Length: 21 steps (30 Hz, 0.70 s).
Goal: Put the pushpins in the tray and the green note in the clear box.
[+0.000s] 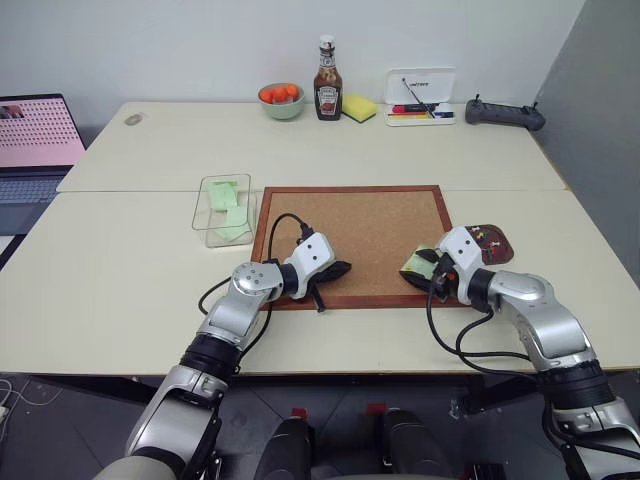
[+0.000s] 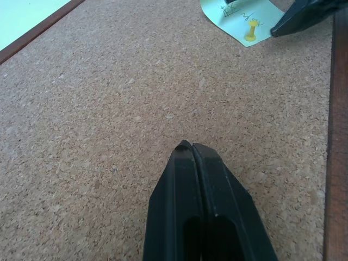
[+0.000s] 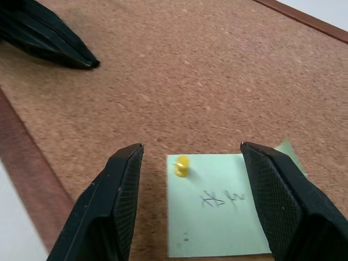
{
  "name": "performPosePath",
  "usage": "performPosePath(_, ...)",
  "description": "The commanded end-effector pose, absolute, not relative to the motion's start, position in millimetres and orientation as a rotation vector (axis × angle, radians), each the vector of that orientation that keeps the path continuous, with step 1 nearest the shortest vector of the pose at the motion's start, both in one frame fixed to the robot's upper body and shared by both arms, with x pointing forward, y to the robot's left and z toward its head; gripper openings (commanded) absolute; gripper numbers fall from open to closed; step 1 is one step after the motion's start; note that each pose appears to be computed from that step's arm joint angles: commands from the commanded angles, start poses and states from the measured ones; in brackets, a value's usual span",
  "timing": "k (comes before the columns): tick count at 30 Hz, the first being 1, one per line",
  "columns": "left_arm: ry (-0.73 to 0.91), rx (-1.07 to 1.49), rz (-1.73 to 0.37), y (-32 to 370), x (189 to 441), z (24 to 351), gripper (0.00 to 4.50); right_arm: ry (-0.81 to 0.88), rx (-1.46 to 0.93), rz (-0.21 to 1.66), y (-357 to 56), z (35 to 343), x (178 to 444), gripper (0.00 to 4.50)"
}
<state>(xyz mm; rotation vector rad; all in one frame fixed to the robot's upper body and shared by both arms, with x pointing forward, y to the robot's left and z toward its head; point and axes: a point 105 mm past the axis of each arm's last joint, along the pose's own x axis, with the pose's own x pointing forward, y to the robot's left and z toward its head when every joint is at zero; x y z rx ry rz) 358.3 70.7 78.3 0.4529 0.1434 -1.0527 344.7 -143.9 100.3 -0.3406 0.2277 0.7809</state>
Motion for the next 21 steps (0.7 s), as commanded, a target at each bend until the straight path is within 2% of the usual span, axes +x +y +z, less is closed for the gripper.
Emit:
performPosePath(1,0.259,0.473,-1.034,84,353,52,0.0,0.192,-0.374,0.8,-140,106,347,2.17)
performPosePath(12,0.258,0.47,-1.034,82,353,51,0.0,0.193,-0.374,0.815,-141,105,346,0.1)
performPosePath(21,0.254,0.47,-1.036,80,353,52,0.0,0.071,-0.417,0.833,-136,140,344,0.03)
